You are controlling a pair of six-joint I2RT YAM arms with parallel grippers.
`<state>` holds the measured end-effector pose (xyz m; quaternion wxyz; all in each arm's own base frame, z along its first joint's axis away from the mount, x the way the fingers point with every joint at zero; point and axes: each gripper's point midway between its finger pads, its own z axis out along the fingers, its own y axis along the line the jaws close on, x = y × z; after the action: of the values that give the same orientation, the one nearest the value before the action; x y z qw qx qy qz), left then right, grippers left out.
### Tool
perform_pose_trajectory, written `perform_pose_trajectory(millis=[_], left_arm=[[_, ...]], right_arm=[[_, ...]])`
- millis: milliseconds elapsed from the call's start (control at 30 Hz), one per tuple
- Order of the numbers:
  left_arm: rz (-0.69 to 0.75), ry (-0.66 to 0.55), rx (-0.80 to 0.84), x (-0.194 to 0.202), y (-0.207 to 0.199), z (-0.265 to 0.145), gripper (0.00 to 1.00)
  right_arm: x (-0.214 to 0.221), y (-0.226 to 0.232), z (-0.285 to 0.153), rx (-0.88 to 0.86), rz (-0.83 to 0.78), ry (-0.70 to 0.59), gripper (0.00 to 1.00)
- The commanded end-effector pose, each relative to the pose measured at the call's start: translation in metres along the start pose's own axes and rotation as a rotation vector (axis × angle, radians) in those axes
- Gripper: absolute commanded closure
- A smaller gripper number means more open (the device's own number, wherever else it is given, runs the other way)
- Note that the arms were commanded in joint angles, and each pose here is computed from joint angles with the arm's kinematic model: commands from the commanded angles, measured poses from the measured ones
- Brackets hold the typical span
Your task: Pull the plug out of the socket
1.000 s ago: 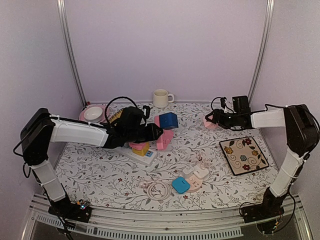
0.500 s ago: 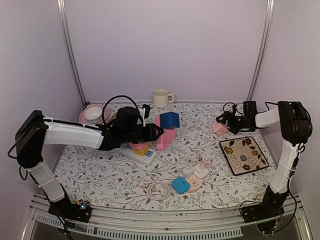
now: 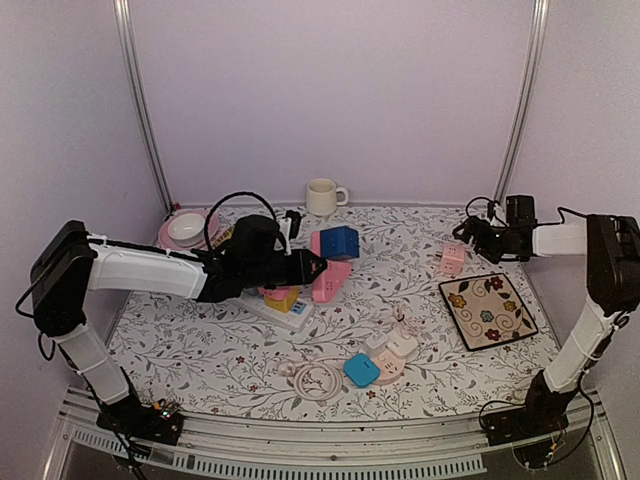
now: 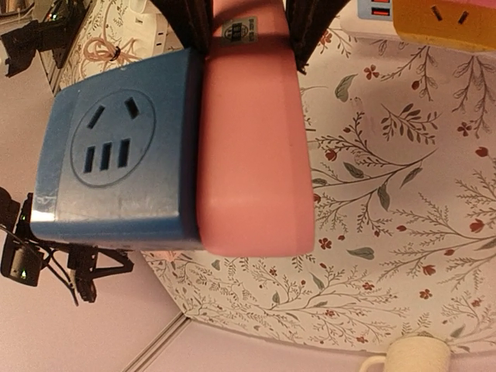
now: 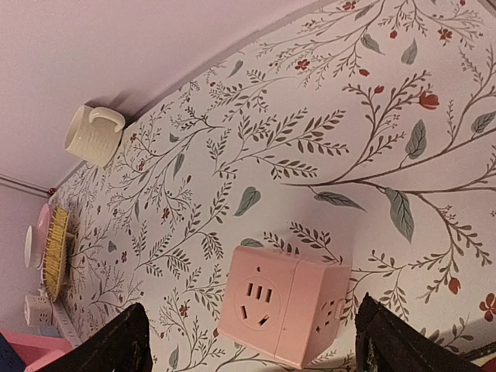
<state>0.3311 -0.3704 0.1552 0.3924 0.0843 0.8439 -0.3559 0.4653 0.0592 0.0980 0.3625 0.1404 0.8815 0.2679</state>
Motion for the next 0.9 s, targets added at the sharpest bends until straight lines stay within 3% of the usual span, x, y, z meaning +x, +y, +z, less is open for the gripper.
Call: perform_pose_trajectory(millis=[0, 233, 433, 867], left_arm=[[0.028, -0.094, 0.101, -0.028, -0.032, -0.012, 1.00], [0.040, -0.094, 0.108, -0.026, -0.037, -0.009, 1.00], [0.046, -0.079, 0.122, -0.020, -0.045, -0.006, 1.00], [0.106, -0.062, 0.124, -0.010, -0.064, 0.002, 1.00]], right_arm=[[-0.001, 0.021, -0.026, 0.000, -0.074, -0.041, 0.06], [0.041, 0.132, -0.060, -0.210, -0.235, -0.063, 0.06], [0.087, 0.211, -0.086, -0.409, -0.265, -0.047, 0.04], [0.150, 0.282, -0.061, -0.485, -0.296, 0.057, 0.03]])
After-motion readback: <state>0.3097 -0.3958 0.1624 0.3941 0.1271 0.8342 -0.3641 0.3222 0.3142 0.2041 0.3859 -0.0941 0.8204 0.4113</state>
